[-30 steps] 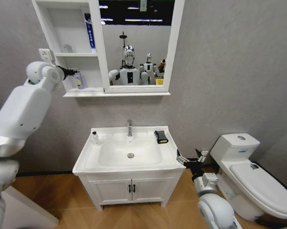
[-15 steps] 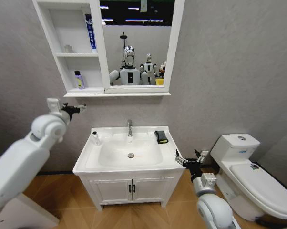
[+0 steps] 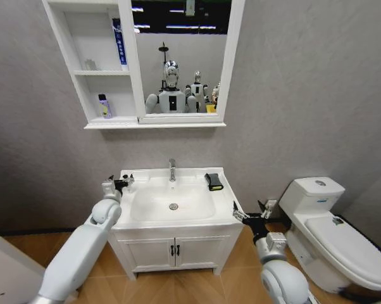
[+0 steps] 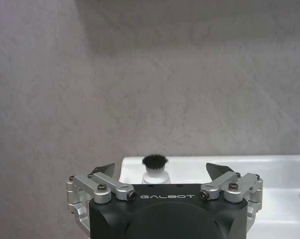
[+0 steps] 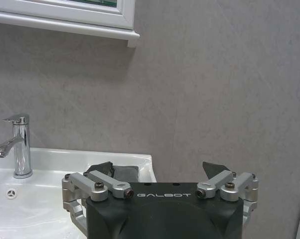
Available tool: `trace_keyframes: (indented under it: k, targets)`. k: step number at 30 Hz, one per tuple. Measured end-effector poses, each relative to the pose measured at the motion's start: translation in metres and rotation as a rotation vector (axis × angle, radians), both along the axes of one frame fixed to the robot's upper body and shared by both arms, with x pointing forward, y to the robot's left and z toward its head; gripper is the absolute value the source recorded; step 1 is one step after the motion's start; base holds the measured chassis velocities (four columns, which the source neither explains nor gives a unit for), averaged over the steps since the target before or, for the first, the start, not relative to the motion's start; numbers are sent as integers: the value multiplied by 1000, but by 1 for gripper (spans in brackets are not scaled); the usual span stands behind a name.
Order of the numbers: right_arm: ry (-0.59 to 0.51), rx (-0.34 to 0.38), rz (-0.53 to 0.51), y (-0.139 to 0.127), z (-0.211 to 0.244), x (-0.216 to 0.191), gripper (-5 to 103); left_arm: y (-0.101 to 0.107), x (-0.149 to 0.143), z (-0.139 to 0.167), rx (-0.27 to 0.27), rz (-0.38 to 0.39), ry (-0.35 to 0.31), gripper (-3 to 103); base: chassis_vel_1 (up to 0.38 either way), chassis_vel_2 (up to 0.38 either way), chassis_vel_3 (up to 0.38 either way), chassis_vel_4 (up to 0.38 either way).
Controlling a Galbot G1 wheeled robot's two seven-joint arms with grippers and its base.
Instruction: Move facial cleanser and shampoo from washbasin to cabinet, then wipe washbasin with towel.
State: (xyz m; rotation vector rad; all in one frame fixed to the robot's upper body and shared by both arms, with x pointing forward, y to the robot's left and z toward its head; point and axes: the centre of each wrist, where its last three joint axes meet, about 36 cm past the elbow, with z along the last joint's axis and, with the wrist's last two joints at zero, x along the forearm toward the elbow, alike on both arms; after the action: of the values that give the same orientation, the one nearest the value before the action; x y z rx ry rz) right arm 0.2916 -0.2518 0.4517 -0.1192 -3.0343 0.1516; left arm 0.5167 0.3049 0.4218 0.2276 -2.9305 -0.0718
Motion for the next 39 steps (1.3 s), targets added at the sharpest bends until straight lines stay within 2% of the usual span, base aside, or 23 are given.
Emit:
trace_keyframes:
  k: [11, 21, 26, 29, 31, 32, 34, 36, 37, 38, 39]
  targets:
    - [3, -3, -7, -2, -5, 4, 100, -10, 10, -27, -7, -11, 44, 100, 0, 0, 0, 0]
    - [-2, -14, -15, -9, -7, 5, 100, -14, 45, -50, -6, 34, 58, 100, 0, 0, 0, 0]
    - [2, -10, -17, -8, -9, 6, 100, -14, 59, -53, -11, 52, 57, 102, 0, 0, 0, 0]
    - [6, -8, -18, -7, -11, 6, 100, -15, 63, -54, -16, 57, 58, 100, 0, 0, 0, 0]
    - [11, -7, -19, -7, -13, 5, 100, -16, 65, -58, -27, 64, 57, 92, 0, 0, 0, 0]
    - [11, -7, -19, -7, -13, 5, 100, -16, 65, -58, -27, 64, 57, 92, 0, 0, 0, 0]
    - [16, -8, -19, -7, -14, 4, 100, -16, 65, -62, -41, 72, 44, 81, 0, 0, 0, 0]
    - [17, -9, -18, -7, -14, 4, 100, -15, 64, -64, -48, 73, 34, 76, 0, 0, 0, 0]
    - [18, -11, -17, -7, -14, 4, 100, -14, 64, -67, -59, 73, 13, 81, 0, 0, 0, 0]
    - [18, -11, -17, -7, -14, 4, 100, -14, 64, -67, -59, 73, 13, 81, 0, 0, 0, 0]
    - [19, -12, -16, -7, -15, 5, 100, -14, 65, -71, -68, 79, -18, 87, 0, 0, 0, 0]
